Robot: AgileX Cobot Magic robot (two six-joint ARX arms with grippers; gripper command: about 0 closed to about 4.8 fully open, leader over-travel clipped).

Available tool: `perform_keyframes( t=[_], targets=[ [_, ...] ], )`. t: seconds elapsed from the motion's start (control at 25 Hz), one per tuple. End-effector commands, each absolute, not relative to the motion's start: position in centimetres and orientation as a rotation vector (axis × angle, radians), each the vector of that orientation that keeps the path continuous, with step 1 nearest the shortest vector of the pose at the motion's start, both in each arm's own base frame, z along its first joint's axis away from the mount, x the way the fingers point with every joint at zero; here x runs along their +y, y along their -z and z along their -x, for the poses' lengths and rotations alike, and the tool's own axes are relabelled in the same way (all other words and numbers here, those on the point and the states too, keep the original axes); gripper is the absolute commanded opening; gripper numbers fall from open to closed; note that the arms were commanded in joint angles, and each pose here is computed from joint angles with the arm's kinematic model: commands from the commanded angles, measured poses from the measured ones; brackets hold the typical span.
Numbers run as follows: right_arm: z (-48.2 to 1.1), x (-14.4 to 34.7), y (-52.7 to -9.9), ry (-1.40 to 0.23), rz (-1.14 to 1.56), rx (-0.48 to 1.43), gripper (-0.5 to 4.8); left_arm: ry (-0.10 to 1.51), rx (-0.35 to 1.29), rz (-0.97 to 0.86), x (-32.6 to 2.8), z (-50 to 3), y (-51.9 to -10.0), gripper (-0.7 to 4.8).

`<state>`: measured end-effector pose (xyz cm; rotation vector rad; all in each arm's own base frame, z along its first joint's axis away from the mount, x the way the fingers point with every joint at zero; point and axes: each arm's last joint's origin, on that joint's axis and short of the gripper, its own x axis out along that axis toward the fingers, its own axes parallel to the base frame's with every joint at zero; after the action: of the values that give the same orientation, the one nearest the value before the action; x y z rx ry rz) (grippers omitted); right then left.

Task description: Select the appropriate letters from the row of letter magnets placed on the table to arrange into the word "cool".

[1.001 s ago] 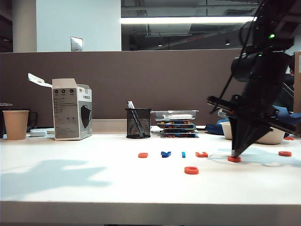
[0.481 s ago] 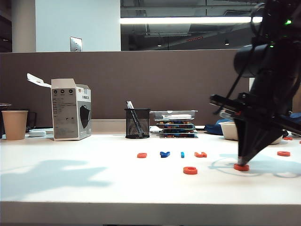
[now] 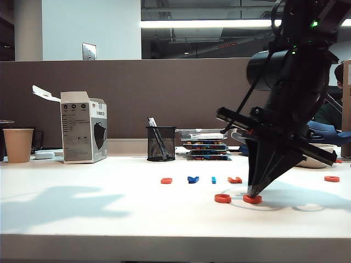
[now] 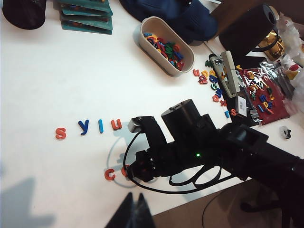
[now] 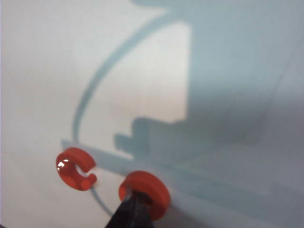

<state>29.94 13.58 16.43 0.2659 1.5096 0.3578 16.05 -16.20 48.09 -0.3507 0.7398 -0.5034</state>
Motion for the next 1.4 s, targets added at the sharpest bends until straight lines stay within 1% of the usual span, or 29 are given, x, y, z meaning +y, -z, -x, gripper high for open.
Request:
perform_keyframes(
  t=[0.04, 0.72, 1.08, 1.4],
  targets=[
    [-29.4, 13.2, -15.2, -0.286, -0.232, 1.577, -0.05, 0.511, 0.728, 0.349, -16.1, -16.0, -48.3, -0.03],
    [-29.6, 13.3, -15.4, -0.305, -0.232, 1.552, -0.05, 0.511, 0.728, 0.349, -16.1, -16.0, -48.3, -0.03],
    [-29.4, 13.2, -17.1, -0.329, -0.243, 1.484, -0.05, 0.511, 0.728, 0.349, -16.1, -16.0, -48.3, -0.03],
    [-29.3, 13.3, -17.3, -0.374, -0.278, 1.492, -0.05, 0.511, 0.728, 0.349, -16.1, -16.0, -48.3, -0.03]
  ],
)
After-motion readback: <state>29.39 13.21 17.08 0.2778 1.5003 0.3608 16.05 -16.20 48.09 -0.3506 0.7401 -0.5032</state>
